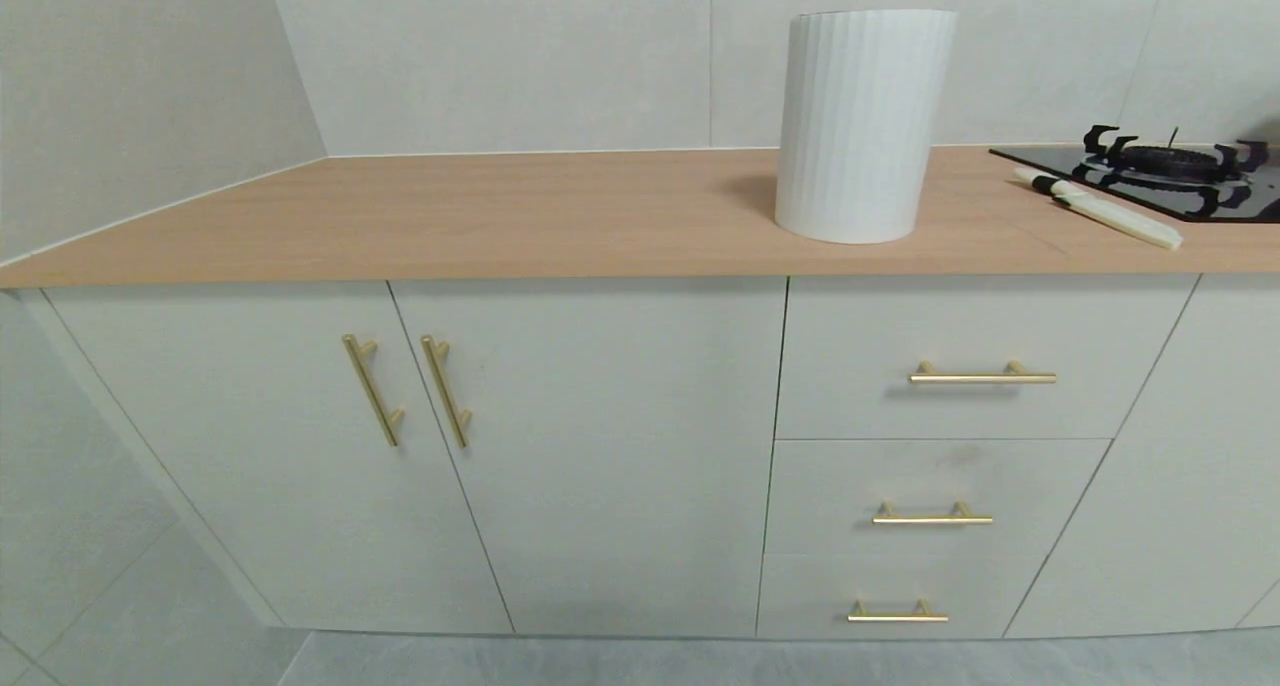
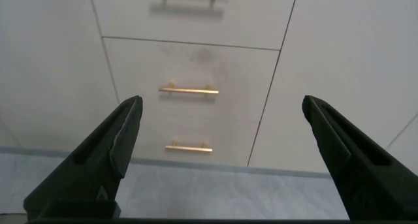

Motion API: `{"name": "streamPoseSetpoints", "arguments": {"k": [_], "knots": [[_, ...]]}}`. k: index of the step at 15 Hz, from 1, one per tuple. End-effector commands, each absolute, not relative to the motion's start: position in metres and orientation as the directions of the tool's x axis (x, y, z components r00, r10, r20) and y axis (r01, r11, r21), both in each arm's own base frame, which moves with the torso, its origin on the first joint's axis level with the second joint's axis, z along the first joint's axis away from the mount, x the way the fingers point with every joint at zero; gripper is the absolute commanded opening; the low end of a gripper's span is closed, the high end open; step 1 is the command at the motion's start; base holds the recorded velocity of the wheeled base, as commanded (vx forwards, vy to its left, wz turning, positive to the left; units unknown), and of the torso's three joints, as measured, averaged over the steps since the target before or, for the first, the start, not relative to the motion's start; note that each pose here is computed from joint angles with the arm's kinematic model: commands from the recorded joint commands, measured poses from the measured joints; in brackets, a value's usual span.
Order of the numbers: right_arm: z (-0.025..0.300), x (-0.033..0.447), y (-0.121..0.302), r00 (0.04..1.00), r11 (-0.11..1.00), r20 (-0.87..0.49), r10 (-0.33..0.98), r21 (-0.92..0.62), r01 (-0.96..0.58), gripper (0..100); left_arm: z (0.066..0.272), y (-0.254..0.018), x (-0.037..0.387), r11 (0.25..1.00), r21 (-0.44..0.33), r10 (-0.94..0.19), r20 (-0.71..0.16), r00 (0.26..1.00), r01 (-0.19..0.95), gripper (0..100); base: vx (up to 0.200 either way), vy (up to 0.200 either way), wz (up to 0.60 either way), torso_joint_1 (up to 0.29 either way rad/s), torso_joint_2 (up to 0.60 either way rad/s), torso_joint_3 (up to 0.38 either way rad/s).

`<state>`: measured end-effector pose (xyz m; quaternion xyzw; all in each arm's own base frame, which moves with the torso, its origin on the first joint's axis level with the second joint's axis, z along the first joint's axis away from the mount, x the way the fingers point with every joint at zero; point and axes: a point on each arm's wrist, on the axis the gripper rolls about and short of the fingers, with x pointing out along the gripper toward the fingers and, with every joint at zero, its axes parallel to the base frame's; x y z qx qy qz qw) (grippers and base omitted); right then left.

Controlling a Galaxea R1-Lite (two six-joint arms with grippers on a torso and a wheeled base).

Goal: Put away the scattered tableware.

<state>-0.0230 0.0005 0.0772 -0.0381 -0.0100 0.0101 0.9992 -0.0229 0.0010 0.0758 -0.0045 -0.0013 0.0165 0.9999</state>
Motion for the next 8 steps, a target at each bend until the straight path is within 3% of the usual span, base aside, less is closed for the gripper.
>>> {"name": "streamPoseSetpoints", "arguments": {"k": [1,3,8], "knots": [[0.0774,-0.0227,0.0005,1.000,0.997,0.017,0.021,-0.077,-0.020,100,0.0756,0.0010,-0.0228,0.999,-0.009,0.034,0.002,0.999,-0.034,100,0.200,0.000,0.00,0.002,0.00,0.002],[0.0774,-0.0227,0.0004,1.000,0.997,0.017,0.020,-0.077,-0.019,100,0.0756,0.0010,-0.0228,0.999,-0.009,0.034,0.002,0.999,-0.034,100,0.200,0.000,0.00,-0.002,0.00,0.000],[0.0774,-0.0227,0.0004,1.000,0.997,0.017,0.020,-0.075,-0.019,100,0.0756,0.0010,-0.0228,0.999,-0.009,0.034,0.002,0.999,-0.034,100,0.000,0.000,0.00,0.000,0.00,0.000]]}}
